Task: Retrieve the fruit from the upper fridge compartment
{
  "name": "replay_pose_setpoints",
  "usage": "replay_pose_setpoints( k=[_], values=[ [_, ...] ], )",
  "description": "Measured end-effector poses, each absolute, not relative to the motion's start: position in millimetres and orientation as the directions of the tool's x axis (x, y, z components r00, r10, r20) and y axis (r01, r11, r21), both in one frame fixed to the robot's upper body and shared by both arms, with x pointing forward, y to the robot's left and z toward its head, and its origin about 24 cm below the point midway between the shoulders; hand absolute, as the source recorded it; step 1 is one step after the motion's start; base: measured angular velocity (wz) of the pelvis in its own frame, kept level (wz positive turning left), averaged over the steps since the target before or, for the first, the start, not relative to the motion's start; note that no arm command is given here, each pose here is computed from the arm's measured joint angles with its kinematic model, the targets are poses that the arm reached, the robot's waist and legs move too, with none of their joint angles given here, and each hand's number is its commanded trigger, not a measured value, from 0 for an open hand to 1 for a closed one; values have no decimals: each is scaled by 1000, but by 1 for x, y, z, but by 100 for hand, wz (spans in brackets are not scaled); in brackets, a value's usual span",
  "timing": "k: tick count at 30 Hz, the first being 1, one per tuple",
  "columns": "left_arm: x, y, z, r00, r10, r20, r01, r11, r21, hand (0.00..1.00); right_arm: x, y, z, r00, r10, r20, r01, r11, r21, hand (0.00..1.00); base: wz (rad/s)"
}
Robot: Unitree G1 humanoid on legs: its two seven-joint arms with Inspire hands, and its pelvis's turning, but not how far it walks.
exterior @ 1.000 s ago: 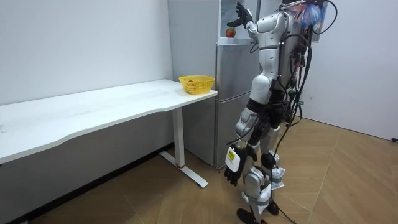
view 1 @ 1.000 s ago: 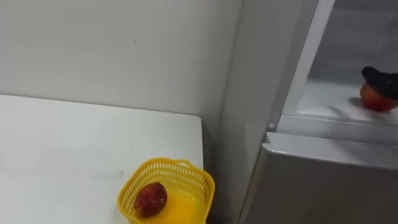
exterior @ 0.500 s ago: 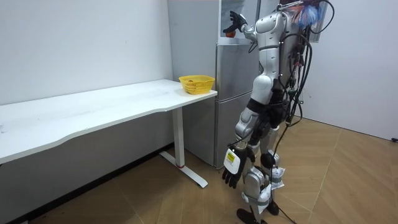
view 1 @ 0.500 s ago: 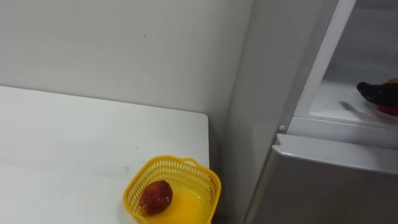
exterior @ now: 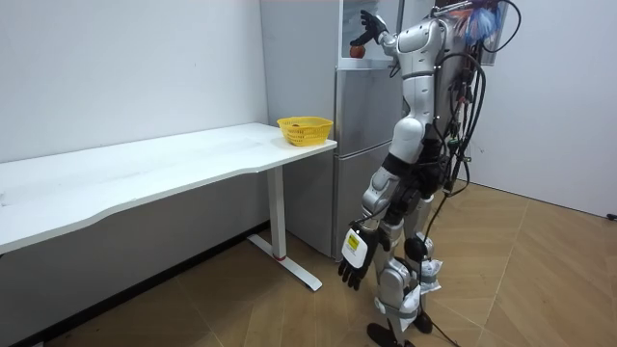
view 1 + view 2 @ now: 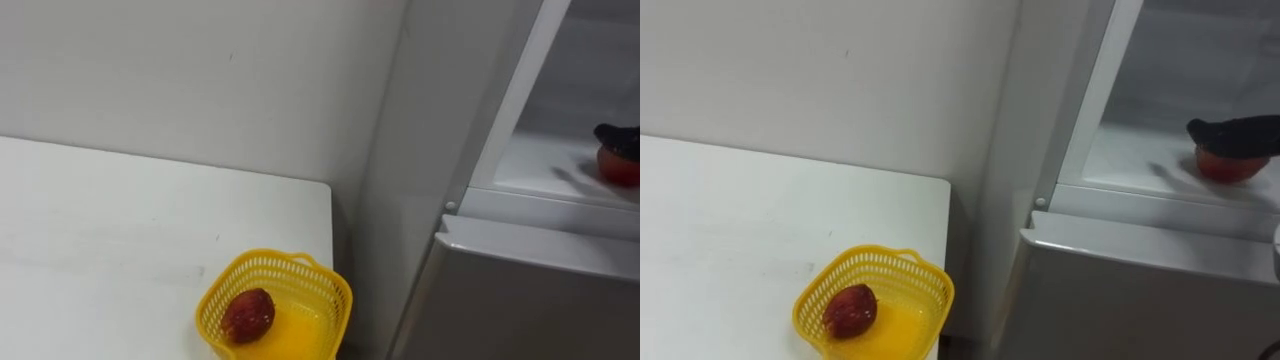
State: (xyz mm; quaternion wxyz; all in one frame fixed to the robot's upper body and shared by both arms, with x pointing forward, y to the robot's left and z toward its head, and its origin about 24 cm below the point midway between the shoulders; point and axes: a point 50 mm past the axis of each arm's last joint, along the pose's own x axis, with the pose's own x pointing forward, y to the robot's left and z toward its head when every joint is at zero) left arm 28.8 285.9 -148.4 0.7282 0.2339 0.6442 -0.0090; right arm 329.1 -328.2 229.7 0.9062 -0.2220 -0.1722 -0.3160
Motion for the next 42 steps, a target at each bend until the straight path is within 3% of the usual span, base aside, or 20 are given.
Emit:
replay_pose_setpoints(
  k=[24, 42],
  values=[
    [17, 285, -150, 125, 289, -949, 334, 889, 314, 0, 335, -346, 188, 810, -530, 252, 586, 725, -361, 0, 3],
    [15, 284, -151, 91, 289, -953, 343, 889, 303, 0, 340, -343, 170, 910, -401, 108, 413, 849, -331, 0, -1]
  ],
)
